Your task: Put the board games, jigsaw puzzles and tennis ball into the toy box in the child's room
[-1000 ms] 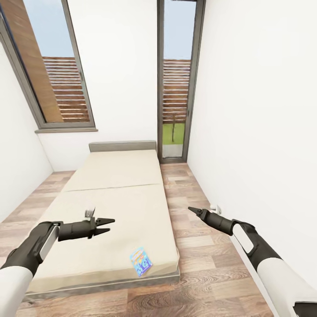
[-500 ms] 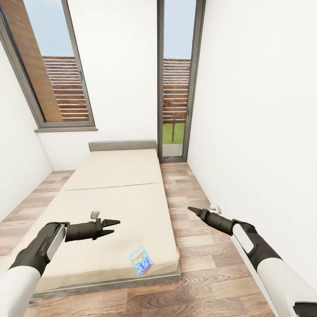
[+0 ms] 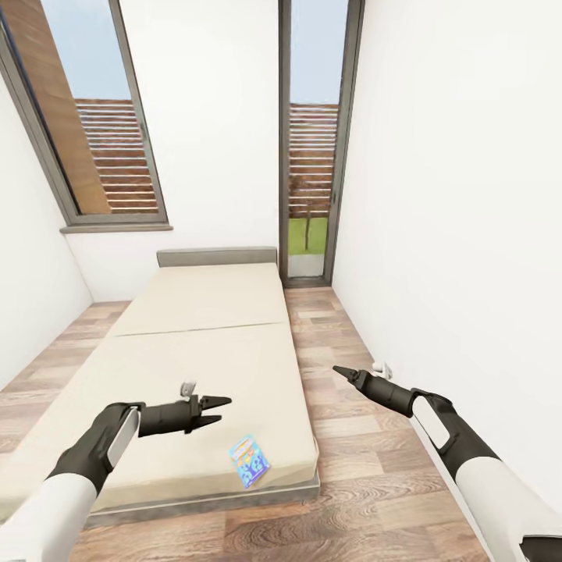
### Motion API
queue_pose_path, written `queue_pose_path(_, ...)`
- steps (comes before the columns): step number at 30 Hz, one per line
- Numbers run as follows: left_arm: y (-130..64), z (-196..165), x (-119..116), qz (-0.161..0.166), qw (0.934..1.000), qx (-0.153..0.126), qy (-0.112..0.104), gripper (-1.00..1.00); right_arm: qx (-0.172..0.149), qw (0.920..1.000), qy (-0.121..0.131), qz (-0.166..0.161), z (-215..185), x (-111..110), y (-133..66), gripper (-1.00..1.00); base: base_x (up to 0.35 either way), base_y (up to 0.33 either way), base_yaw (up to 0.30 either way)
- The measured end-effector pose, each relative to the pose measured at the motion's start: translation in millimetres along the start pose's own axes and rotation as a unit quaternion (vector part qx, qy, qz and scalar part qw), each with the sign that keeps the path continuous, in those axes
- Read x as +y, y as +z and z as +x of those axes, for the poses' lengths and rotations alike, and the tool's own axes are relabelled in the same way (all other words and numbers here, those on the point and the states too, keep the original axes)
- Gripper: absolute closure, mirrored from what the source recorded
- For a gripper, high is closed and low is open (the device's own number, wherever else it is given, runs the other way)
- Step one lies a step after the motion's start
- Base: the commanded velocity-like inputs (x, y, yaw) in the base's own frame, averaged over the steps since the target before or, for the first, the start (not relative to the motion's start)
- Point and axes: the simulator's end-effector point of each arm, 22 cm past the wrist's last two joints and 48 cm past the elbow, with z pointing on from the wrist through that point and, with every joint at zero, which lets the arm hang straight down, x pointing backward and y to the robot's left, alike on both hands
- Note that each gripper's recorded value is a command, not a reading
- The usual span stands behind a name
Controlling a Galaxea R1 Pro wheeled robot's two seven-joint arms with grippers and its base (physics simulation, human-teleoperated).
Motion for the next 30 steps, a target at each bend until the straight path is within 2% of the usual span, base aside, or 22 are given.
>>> queue_pose_path(4, 12.3, 6, 7, 0.003, 1.0, -0.002, 0.001, -1.0, 0.0, 1.0, 0.0, -0.005, 2, -2, 1.5, -1.0, 0.0, 0.0, 0.0)
queue_pose_path(11, 35.1, 28, 30, -0.004, 0.9997, 0.004, -0.024, -1.0, 0.0, 0.9997, 0.0, -0.026, 5, -2, 1.9, -1.0, 0.0, 0.0, 0.0)
queue_pose_path(13, 49.6, 37, 34, -0.005, 0.9995, 0.008, -0.029, -1.0, 0.0, 0.9994, 0.001, -0.035, 6, -1, 1.4, -1.0, 0.0, 0.0, 0.0)
queue_pose_path(21, 92.8, 56, 35, -0.008, 0.9996, 0.014, -0.024, -1.0, 0.0, 0.999, 0.002, -0.045, 11, -6, 3.5, -1.0, 0.0, 0.0, 0.0)
queue_pose_path(30, 99.5, 59, 47, -0.01, 0.9995, 0.011, -0.027, -1.0, 0.0, 0.999, 0.002, -0.046, 17, -16, 7.2, -1.0, 0.0, 0.0, 0.0)
